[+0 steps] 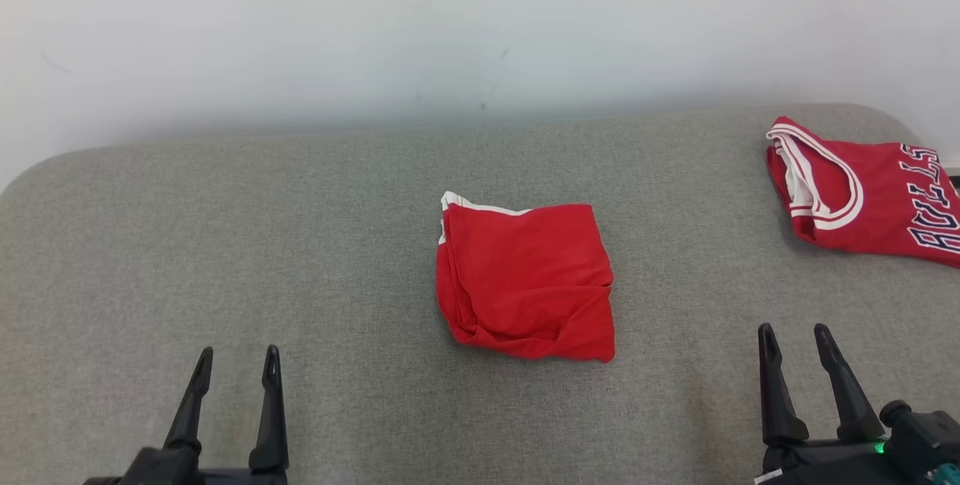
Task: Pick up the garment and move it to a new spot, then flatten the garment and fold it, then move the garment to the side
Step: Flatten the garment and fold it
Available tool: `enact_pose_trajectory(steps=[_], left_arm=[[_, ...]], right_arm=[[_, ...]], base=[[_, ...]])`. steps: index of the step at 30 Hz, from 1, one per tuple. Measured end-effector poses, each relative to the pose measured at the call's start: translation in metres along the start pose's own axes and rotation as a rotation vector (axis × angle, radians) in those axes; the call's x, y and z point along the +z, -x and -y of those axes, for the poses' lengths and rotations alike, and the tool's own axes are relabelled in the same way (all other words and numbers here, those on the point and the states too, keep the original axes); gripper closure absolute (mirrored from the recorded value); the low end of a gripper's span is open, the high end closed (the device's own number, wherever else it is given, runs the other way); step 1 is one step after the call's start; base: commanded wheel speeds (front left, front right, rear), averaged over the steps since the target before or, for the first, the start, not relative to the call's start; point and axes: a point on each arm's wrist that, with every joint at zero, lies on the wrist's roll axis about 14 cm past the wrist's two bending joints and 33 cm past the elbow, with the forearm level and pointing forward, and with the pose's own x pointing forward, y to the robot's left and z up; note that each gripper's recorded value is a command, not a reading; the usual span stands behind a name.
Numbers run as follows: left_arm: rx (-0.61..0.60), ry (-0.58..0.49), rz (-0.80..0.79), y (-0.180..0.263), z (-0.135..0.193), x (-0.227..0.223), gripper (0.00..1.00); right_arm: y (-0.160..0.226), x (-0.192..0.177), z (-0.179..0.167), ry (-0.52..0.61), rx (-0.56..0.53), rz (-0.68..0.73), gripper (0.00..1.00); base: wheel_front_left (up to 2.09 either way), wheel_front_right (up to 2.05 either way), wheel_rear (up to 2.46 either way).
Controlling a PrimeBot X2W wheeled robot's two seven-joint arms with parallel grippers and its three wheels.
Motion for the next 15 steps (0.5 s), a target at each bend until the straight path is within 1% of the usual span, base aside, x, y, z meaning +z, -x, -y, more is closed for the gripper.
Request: enact_pose_trajectory(steps=[4,9,15], left_arm=[[0.005,-0.006,-0.006,0.006,-0.001,-0.001,0.0],[0.012,-0.008,-0.004,0.013,-0.004,0.0,0.0],[0.027,-0.009,-0.014,0.021,-0.008,-0.002,0.0]], right_arm=[[0.005,-0.002,0.0,0.028,0.002,-0.01,0.0],[0.006,-0.002,-0.003,0.033,0.01,-0.01,0.0],[0.01,-0.016,-0.012,0.038,0.039,-0.056,0.0]], base=[[0.0,0.0,0.0],[0.0,0.0,0.0],[0.0,0.0,0.0]])
